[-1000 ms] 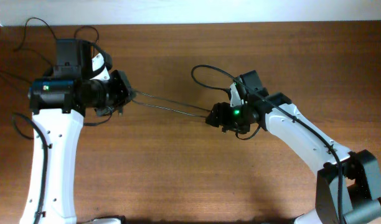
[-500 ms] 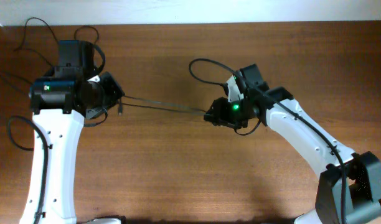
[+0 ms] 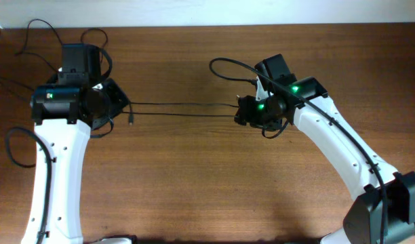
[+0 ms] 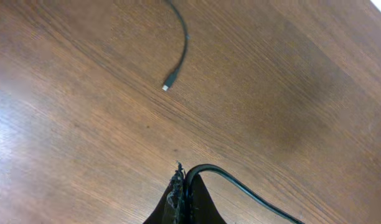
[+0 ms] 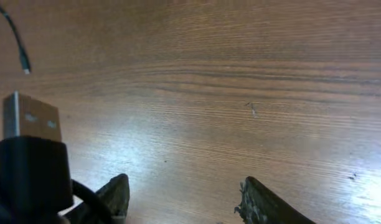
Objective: Untangle cables
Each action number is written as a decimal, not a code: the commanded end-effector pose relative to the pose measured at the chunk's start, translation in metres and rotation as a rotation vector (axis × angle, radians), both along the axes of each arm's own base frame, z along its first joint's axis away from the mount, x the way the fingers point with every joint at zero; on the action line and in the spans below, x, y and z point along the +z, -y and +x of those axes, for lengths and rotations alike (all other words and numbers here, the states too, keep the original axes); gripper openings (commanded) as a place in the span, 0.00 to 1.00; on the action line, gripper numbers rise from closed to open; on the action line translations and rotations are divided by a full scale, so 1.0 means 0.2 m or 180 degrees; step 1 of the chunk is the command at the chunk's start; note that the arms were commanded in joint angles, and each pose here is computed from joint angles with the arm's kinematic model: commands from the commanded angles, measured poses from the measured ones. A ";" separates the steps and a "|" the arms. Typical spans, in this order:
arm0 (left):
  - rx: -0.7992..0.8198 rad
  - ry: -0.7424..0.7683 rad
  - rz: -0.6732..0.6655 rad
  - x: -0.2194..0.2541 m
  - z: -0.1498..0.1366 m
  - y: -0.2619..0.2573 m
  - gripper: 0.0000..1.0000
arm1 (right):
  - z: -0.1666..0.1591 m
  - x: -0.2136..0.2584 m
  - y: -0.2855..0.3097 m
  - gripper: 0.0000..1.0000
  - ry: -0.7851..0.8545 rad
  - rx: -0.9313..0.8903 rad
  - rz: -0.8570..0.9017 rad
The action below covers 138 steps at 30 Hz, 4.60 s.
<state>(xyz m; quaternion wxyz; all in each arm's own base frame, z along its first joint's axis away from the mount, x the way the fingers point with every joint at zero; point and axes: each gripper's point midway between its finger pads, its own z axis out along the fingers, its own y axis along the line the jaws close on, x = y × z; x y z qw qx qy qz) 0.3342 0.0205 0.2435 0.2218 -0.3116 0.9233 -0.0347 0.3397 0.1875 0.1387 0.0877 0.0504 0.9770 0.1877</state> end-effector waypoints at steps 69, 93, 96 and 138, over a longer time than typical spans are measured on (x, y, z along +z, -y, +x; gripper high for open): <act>-0.2942 0.1313 -0.1649 0.44 0.01 0.84 0.00 | 0.07 -0.39 -0.32 0.99 0.0045 0.1161 0.0085; -0.2629 0.1580 -0.2105 0.60 0.10 0.88 0.00 | 0.07 -0.34 -0.47 0.99 0.0135 0.1313 0.0524; -0.2558 0.1575 -0.2165 0.61 0.11 0.88 0.00 | 0.08 -0.33 -0.48 0.99 0.0149 0.1243 0.0576; 0.0071 0.0317 0.0304 0.06 0.14 0.04 0.48 | -0.04 0.38 -0.31 0.04 0.0534 0.0940 0.1189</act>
